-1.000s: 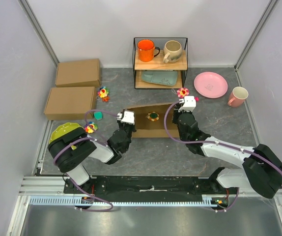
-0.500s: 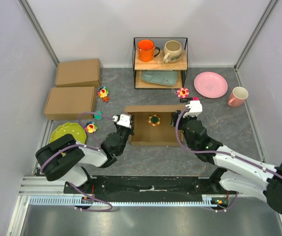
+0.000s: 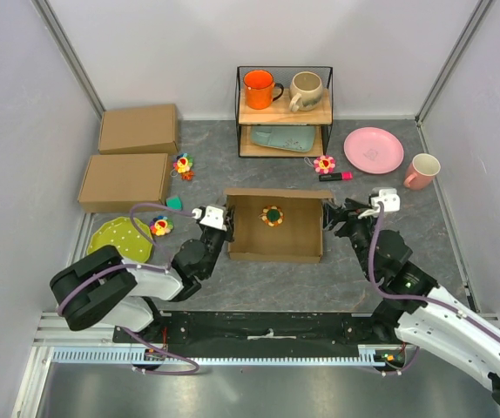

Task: Fold the paper box

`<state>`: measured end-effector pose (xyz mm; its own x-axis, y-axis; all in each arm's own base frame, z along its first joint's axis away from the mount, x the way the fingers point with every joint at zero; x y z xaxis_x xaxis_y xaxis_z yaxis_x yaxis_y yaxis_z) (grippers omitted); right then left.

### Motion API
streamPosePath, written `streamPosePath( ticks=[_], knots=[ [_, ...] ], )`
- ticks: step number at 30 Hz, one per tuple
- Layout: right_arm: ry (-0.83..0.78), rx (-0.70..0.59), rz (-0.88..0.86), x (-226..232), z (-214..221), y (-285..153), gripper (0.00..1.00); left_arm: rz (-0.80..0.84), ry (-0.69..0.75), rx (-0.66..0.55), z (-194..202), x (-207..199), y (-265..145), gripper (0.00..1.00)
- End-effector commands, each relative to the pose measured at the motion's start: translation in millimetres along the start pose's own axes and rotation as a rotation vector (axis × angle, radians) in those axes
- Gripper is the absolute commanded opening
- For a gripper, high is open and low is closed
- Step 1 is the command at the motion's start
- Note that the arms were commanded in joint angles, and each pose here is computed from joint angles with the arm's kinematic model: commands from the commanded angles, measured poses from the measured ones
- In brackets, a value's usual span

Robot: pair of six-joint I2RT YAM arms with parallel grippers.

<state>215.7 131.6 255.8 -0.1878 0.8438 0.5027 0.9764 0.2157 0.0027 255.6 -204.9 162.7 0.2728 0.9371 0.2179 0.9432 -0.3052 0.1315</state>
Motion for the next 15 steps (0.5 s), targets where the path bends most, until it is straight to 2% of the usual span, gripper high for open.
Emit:
streamPosePath(
  ticks=[1, 6, 8, 10, 11, 13, 15],
  knots=[
    [0.033, -0.02, -0.086, 14, -20, -11, 0.72, -0.039, -0.096, -0.094, -24, 10, -5, 0.31],
    [0.059, -0.072, -0.145, 31, -47, -15, 0.73, -0.053, -0.081, -0.056, -23, 26, -25, 0.32],
    [0.071, -0.093, -0.165, 40, -60, -14, 0.73, -0.043, -0.066, 0.007, -10, 28, -34, 0.32],
    [0.069, -0.102, -0.171, 48, -68, -10, 0.73, -0.048, -0.126, 0.0, -16, 35, -45, 0.32],
    [0.066, -0.101, -0.171, 50, -69, -8, 0.73, -0.036, -0.099, 0.053, -5, 36, -52, 0.32],
    [0.056, -0.081, -0.164, 57, -65, 2, 0.73, -0.062, -0.154, 0.04, -15, 45, -59, 0.32],
    [0.025, -0.021, -0.163, 62, -49, 15, 0.72, -0.053, -0.15, 0.109, -7, 45, -66, 0.31]
  ],
)
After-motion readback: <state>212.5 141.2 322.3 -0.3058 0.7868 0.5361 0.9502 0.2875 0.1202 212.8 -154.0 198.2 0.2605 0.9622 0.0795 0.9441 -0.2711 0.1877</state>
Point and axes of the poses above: each gripper's point midway between its finger pads, its own y axis out along the fingers, its own x axis along the line the jaws close on, z = x × y, the point moved 4 cm from there along -y, back along the fingers, and after that the axes turned 14 degrees about y, right-handed, at the moved point
